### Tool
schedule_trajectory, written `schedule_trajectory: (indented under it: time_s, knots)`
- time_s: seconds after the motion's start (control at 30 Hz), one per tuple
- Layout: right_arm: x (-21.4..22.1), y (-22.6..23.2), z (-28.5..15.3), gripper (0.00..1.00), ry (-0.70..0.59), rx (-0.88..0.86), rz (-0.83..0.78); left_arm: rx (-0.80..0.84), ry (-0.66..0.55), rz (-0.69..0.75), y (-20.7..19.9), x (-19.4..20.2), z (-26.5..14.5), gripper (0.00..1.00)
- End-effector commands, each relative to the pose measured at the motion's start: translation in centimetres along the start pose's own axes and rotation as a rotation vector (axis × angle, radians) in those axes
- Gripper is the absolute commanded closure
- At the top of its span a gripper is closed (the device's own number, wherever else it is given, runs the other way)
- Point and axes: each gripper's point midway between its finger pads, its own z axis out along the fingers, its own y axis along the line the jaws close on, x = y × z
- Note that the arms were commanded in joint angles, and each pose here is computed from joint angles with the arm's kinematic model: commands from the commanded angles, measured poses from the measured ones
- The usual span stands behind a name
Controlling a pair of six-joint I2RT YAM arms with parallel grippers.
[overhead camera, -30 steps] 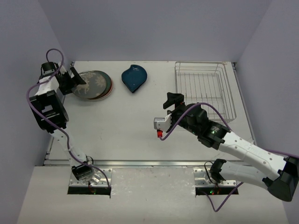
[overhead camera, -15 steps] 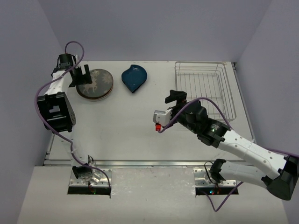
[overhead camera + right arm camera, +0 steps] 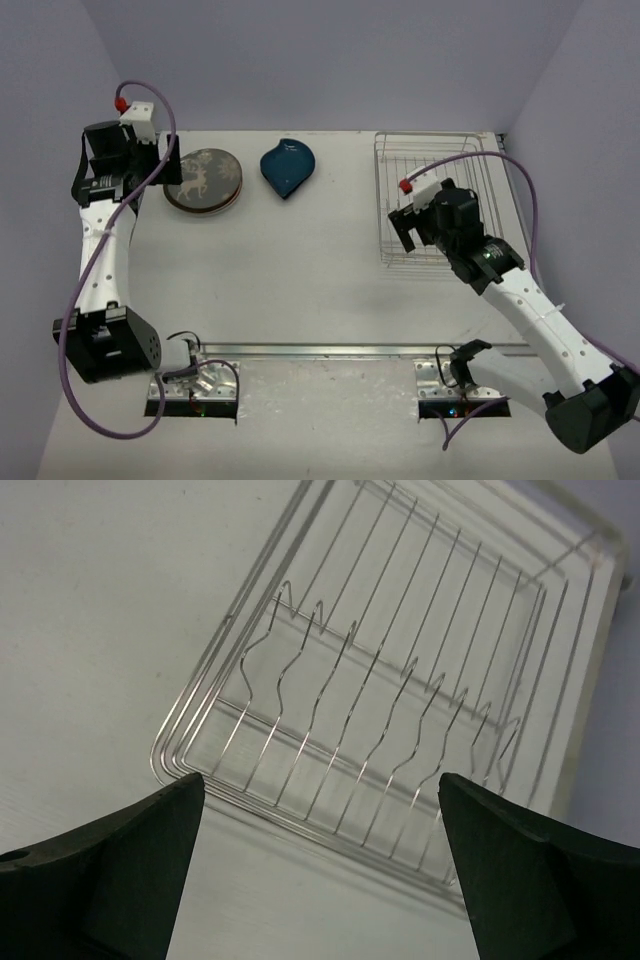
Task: Unload the plates from the dish rack
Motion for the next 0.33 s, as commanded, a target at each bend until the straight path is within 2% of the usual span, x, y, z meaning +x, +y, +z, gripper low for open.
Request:
schedule_trajectory:
  time_s: [0.0,0.17,0.3]
  knots:
    - [2.4,0.3,-1.2,0.01,0.059,-0.029,0.476,0.162,0.042,0.083,-5.1,4.5,-2.3,0.0]
    - [4.4,0.2,-1.6,0.01,0.065,-0.056,0.586,0.167,0.052,0.086,-6.8,8.5,-4.9,0.0]
    - [3.9,-1.4,-1.7,0.01,0.002,-0.011,0.496,0.148,-0.007,0.05,-6.8,7.8,-6.1,0.0]
